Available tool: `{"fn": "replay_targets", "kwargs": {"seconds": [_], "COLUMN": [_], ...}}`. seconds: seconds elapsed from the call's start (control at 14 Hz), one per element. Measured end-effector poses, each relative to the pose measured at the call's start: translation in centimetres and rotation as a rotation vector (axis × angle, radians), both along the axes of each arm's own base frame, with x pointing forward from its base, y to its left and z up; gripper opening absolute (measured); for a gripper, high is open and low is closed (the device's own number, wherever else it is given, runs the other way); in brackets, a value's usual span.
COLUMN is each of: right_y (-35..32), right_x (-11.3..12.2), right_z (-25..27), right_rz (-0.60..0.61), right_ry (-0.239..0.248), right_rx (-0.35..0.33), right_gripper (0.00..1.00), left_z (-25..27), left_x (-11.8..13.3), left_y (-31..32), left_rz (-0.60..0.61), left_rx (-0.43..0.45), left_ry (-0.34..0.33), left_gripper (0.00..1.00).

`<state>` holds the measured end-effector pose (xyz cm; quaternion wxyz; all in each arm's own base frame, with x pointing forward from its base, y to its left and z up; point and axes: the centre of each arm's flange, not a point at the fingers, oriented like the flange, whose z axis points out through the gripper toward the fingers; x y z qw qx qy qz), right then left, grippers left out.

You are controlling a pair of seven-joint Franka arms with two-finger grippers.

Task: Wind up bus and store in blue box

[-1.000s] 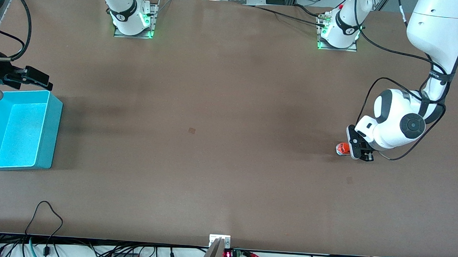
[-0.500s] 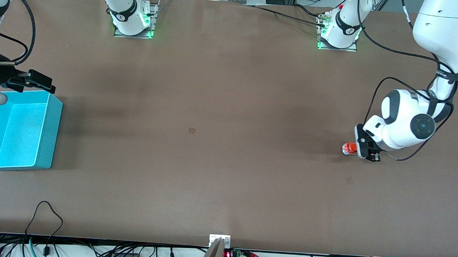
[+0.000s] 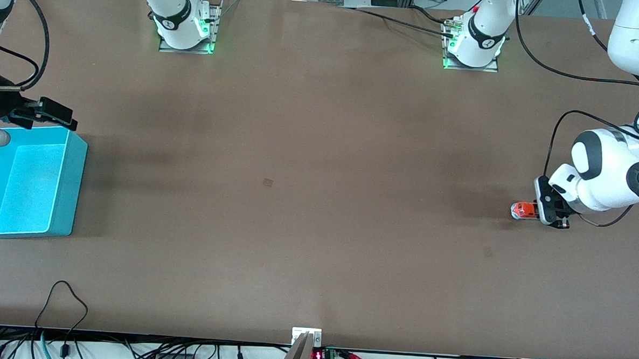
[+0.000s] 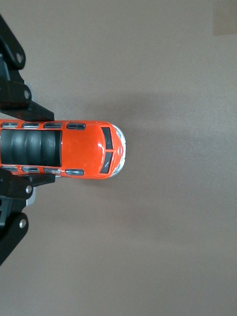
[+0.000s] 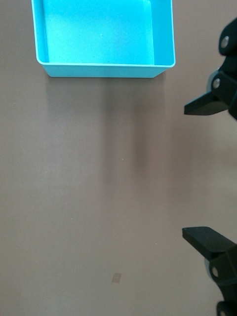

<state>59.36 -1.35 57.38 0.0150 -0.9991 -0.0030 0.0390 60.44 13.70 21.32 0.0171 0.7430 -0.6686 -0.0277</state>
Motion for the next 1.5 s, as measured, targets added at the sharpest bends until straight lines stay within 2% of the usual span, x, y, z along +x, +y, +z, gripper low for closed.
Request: {"fn": "replay_targets", "kwargs": {"seconds": [0.36, 0.5, 0.79, 1.14, 1.5], "right_y": [-0.1, -0.1, -0.1, -0.2, -0.2], "right_x": [0.0, 0.0, 0.0, 0.0, 0.0], "right_z": [0.0, 0.0, 0.0, 0.0, 0.0], "right_rz": [-0.001, -0.002, -0.002, -0.003, -0.004], "right_ry": [0.0, 0.0, 0.0, 0.0, 0.0], "right_rx": [0.0, 0.0, 0.0, 0.0, 0.0], "right_gripper": [1.0, 1.0, 1.0, 1.0, 1.0], "left_z": [0.0, -0.9, 0.1, 3.6, 7.9], "left_x": [0.0, 0.0, 1.2, 1.8, 2.2], "left_y": [0.0, 0.1, 0.1, -0.9, -3.6], "left_rz": [0.0, 0.002, 0.0, 0.029, 0.162], "left_rx": [0.0, -0.002, 0.0, 0.0, 0.017], "left_ry": [0.001, 0.003, -0.016, 0.025, 0.099], "left_gripper": [0.46, 0.61, 0.99, 1.0, 1.0]}}
